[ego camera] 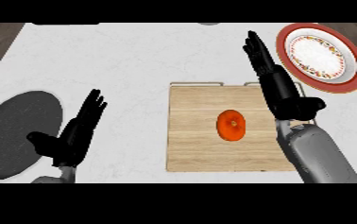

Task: Pick the squash from the tray and place it in the plate

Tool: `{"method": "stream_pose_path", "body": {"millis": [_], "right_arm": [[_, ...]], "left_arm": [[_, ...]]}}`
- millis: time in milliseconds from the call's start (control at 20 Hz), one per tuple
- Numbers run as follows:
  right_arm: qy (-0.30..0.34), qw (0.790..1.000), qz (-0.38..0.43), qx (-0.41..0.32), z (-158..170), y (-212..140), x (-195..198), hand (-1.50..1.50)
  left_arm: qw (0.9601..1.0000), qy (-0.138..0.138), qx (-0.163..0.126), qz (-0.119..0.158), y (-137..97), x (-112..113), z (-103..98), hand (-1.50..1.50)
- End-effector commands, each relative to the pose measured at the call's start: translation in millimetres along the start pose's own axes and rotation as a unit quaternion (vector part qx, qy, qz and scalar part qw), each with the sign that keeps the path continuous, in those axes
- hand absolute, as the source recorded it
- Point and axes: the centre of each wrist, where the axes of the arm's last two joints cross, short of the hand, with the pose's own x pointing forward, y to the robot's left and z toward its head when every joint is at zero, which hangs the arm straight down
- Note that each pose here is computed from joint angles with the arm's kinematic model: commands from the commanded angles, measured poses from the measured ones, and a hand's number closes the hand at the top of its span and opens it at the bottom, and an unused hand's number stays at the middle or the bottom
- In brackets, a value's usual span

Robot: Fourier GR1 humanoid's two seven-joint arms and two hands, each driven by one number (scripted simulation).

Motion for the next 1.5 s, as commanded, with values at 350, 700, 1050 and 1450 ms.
{"method": "stream_pose_path", "body": {"millis": [350, 700, 1050, 1450], "right_arm": [[0.034, 0.975, 0.218, -0.034, -17.1, 23.9, 1.4, 1.5], [0.012, 0.991, 0.07, -0.115, 68.4, 127.9, -19.2, -1.5], [0.02, 0.975, 0.162, -0.152, 106.3, 86.5, 7.5, -1.5], [0.164, 0.931, 0.32, -0.067, 115.6, 43.1, 19.2, -1.5]], "left_arm": [[0.9909, -0.012, 0.034, -0.129, 43.8, 12.3, -2.1, 0.0], [0.9914, -0.015, 0.031, -0.126, 50.4, 16.1, 3.4, 0.0], [0.9898, -0.017, 0.048, -0.133, 45.4, 15.0, -13.8, 0.0], [0.99, -0.017, 0.035, -0.135, 57.2, 14.1, -4.5, 0.0]]}}
